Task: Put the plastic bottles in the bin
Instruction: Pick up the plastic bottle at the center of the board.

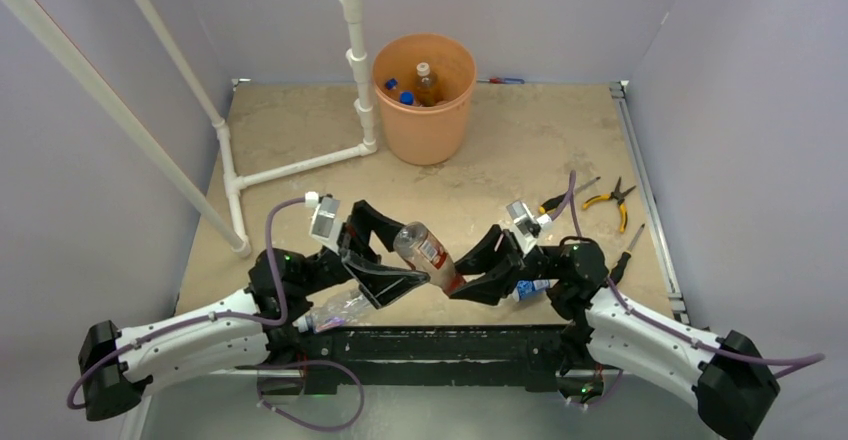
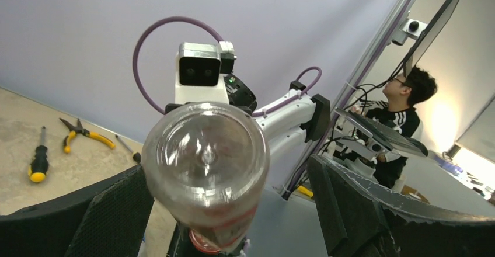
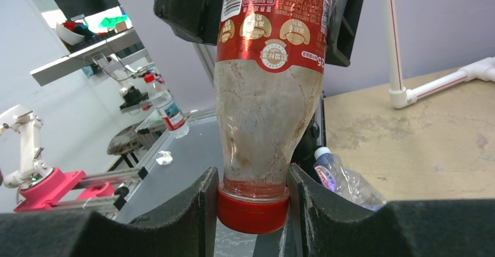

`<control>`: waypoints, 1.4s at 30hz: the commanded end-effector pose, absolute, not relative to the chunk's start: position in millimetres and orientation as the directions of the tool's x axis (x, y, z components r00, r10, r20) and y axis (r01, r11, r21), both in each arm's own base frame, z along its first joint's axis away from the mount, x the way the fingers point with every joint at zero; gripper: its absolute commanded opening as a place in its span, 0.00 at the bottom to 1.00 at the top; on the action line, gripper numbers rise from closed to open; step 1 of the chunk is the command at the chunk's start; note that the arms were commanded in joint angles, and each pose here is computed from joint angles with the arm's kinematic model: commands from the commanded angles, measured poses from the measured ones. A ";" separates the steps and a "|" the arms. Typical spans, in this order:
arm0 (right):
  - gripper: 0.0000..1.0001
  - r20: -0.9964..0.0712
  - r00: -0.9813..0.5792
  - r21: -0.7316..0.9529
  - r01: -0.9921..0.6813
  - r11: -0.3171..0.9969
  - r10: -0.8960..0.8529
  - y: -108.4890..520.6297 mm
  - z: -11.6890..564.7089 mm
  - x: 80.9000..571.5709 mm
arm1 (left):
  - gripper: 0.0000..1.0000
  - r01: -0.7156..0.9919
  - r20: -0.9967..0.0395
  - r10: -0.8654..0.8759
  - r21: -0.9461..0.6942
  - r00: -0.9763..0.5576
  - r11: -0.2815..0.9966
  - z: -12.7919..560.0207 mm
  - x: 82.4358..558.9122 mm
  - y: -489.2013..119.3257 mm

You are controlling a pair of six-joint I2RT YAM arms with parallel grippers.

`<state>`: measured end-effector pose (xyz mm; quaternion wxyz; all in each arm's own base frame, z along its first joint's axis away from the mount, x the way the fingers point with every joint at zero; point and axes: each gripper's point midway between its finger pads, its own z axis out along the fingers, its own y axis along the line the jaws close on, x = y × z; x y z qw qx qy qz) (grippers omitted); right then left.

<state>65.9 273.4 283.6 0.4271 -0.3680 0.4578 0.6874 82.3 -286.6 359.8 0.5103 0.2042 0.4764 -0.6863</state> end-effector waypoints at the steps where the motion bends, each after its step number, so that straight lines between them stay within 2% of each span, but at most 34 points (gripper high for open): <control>1: 0.00 -0.913 -0.308 0.244 -0.938 -0.246 0.266 275.0 303.1 61.7 | 0.96 0.907 -0.751 -0.518 -0.397 -0.410 -0.141 389.2 66.3 -289.6; 5: 0.00 -0.918 -0.297 0.237 -0.942 -0.237 0.262 275.7 304.5 62.8 | 0.84 0.905 -0.747 -0.520 -0.400 -0.414 -0.147 388.1 67.1 -291.8; 11: 0.00 -0.925 -0.285 0.232 -0.947 -0.221 0.251 276.3 304.8 64.8 | 0.55 0.908 -0.737 -0.546 -0.402 -0.399 -0.121 390.7 71.2 -286.5; 16: 0.00 -0.923 -0.287 0.234 -0.948 -0.218 0.255 276.7 310.0 65.9 | 0.45 0.909 -0.722 -0.581 -0.407 -0.377 -0.084 394.4 77.7 -280.4; 17: 0.10 -0.921 -0.293 0.243 -0.947 -0.209 0.258 277.0 311.3 67.6 | 0.45 0.909 -0.717 -0.590 -0.411 -0.372 -0.074 395.3 79.7 -278.9; 19: 0.43 -0.913 -0.304 0.256 -0.947 -0.196 0.274 276.9 316.9 70.3 | 0.45 0.903 -0.699 -0.618 -0.429 -0.360 -0.041 396.8 87.0 -274.0; 20: 0.54 -0.906 -0.310 0.261 -0.945 -0.196 0.289 275.8 321.0 70.1 | 0.45 0.898 -0.686 -0.637 -0.440 -0.351 -0.021 397.8 91.6 -270.3; 25: 0.95 -0.861 -0.336 0.283 -0.940 -0.190 0.382 268.8 346.4 72.1 | 0.44 0.866 -0.586 -0.758 -0.496 -0.287 0.056 410.7 112.4 -241.5; 26: 0.98 -0.854 -0.336 0.284 -0.941 -0.186 0.397 268.3 351.6 73.6 | 0.43 0.861 -0.568 -0.776 -0.505 -0.275 0.065 413.2 115.2 -236.2; 29: 0.99 -0.830 -0.336 0.297 -0.942 -0.157 0.444 267.7 366.1 82.4 | 0.43 0.838 -0.525 -0.817 -0.537 -0.239 0.100 418.0 124.7 -222.1; 32: 0.99 -0.778 -0.377 0.383 -0.919 -0.096 0.502 268.6 373.0 103.5 | 0.43 0.820 -0.477 -0.853 -0.562 -0.211 0.111 420.3 129.4 -206.5; 37: 0.99 -0.676 -0.456 0.519 -0.852 -0.065 0.579 269.7 355.9 131.0 | 0.43 0.802 -0.443 -0.873 -0.587 -0.204 0.110 414.1 129.9 -192.8; 42: 0.99 -0.677 -0.457 0.527 -0.848 -0.053 0.576 281.4 343.8 144.7 | 0.43 0.798 -0.394 -0.900 -0.595 -0.184 0.098 412.1 129.2 -177.7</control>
